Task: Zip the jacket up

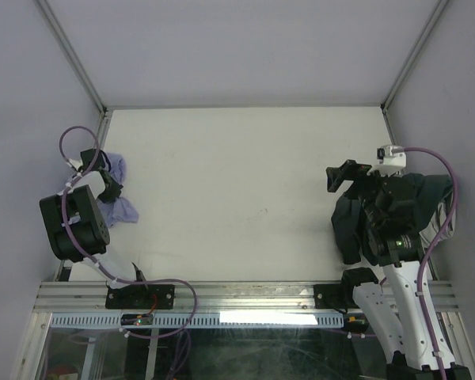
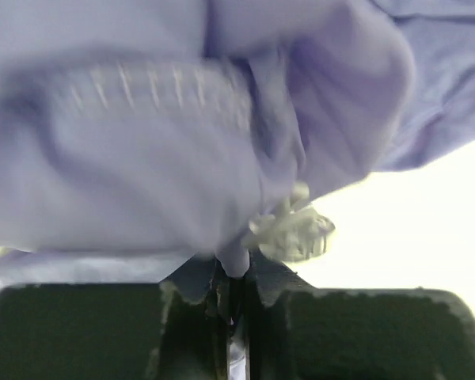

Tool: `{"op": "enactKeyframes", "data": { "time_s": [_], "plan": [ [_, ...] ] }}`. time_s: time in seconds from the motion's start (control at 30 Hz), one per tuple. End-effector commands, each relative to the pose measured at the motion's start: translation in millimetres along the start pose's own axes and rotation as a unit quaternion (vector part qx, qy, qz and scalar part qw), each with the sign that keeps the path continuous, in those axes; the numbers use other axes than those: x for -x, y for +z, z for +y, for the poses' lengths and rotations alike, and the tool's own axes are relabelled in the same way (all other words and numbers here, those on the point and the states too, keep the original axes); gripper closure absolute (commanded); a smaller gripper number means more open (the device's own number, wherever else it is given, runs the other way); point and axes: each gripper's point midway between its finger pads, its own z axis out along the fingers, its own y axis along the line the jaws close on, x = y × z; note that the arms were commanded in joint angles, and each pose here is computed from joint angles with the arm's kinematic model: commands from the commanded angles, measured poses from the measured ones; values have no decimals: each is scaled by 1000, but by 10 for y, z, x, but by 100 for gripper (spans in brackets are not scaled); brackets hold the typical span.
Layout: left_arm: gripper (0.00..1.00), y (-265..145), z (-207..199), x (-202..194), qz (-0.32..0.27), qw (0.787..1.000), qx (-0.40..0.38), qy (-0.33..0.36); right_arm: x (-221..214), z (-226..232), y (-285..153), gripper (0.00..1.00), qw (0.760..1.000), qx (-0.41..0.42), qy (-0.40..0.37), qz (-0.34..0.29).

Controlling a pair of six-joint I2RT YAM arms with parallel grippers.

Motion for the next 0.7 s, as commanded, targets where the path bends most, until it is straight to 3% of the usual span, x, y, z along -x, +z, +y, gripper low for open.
{"op": "enactKeyframes", "data": {
  "time_s": [0.0,0.13,0.33,0.53,0.67],
  "plan": [
    [100,-360,-853,116,-28,984,-166,52,162,68,-4,1,999,14,-6,-28],
    [100,-830,-1649,-15,-35,956,-267,117,180,74,-36,1,999,14,-7,-28],
    [100,-2042,-2799,-416,-47,874,-436,210,208,119,-65,1,999,23,-5,-26],
    [100,-2976,-3104,-1079,-21,810,-530,252,164,198,-14,0,999,42,9,-9],
    [81,-3478,-3067,-1701,16,759,-578,297,96,292,84,1,997,67,13,20]
  ]
}}
